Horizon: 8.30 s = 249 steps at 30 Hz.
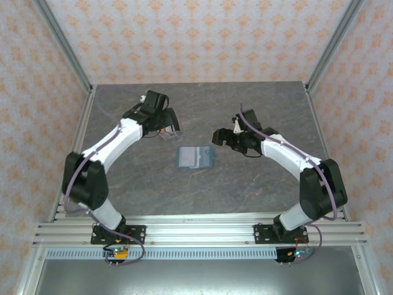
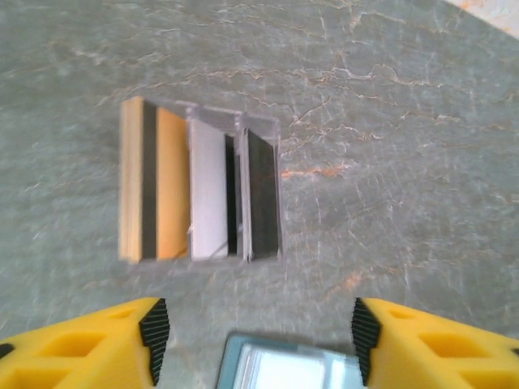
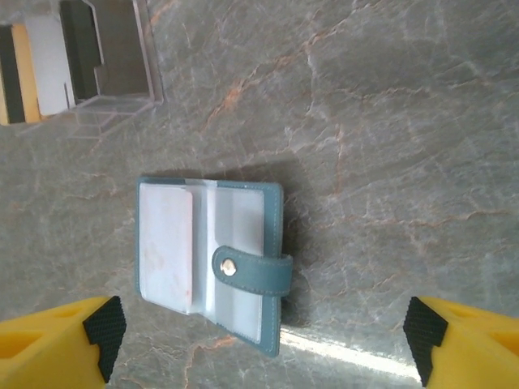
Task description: Take the credit cards out of the card holder
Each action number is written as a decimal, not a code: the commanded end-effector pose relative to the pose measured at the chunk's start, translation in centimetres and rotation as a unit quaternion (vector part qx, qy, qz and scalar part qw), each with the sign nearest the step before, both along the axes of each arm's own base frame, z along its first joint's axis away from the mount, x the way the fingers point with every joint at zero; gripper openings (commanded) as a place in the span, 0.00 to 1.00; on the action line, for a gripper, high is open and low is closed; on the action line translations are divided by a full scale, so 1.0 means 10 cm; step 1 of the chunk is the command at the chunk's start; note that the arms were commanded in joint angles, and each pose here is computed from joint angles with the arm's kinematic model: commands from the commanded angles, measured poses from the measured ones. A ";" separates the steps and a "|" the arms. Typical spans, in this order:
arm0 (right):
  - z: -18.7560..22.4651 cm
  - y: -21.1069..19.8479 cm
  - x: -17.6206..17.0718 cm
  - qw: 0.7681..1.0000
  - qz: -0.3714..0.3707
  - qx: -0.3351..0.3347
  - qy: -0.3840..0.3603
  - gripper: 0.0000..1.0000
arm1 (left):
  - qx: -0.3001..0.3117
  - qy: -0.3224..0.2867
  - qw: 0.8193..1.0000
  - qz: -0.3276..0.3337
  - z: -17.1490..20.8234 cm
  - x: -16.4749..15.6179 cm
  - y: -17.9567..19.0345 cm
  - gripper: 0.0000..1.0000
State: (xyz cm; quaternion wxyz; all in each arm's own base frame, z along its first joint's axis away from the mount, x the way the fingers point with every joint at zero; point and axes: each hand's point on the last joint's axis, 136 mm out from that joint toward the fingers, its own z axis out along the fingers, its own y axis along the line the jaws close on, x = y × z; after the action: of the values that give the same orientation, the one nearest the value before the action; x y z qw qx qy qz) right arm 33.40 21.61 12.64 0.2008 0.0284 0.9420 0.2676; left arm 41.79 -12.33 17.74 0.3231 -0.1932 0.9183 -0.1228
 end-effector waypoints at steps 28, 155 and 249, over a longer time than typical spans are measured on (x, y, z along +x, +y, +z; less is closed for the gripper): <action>-0.96 0.79 -0.22 0.972 0.035 -0.213 0.090 0.40 | -0.097 0.069 0.993 -0.020 -0.66 -0.95 0.00 0.94; -0.60 1.00 0.01 0.997 -0.002 0.006 0.076 0.23 | -0.158 0.142 0.972 -0.102 -1.21 -0.68 -0.81 0.24; -0.91 1.02 -0.01 0.988 0.000 0.109 0.106 0.21 | -0.125 0.182 0.970 -0.100 -1.46 -0.65 -0.81 0.15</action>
State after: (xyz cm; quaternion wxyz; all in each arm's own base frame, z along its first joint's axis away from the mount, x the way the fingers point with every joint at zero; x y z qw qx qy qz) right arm 33.14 31.84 3.95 0.0981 0.0738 0.9241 0.3618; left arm 35.15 -20.24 3.70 0.1140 -0.1580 0.9525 -0.2342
